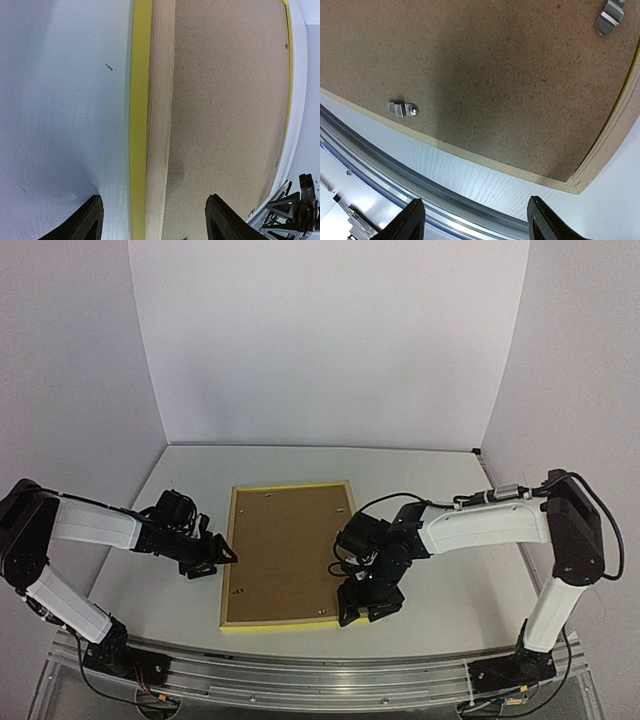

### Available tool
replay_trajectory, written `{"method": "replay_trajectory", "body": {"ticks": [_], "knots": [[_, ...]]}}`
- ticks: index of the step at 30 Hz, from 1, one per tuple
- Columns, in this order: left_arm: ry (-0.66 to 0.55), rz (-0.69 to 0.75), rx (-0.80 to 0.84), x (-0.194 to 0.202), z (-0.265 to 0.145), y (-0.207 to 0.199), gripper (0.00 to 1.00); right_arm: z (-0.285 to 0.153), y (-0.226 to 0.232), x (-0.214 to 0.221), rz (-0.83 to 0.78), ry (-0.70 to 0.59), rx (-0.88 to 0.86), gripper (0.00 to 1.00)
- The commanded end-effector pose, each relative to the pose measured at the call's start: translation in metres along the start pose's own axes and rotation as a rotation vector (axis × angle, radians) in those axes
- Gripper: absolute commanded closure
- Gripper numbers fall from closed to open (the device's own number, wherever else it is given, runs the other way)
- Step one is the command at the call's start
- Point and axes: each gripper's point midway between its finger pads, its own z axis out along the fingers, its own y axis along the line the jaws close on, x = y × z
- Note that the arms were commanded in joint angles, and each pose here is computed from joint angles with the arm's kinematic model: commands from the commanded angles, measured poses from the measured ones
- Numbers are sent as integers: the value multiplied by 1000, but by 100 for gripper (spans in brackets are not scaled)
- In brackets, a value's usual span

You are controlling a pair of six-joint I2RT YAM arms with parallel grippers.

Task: Put the photo into the frame
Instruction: Adjust the photo frame at the center of the board.

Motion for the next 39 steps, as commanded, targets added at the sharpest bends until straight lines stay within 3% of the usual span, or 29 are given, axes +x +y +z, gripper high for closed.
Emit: {"method": "replay_trajectory", "body": {"ticks": [1,10,21,39], "knots": [[5,-7,27,0,5,-3,30,-5,1,-14,0,-65,39,33],[15,-7,46,4,9,-3,31,-1,3,-24,12,-88,46,33],[20,-25,22,5,10,3,34,-9,-22,-5,119,-117,82,33],[30,-24,31,9,12,3,35,2,-10,-22,84,-126,67,35]]}}
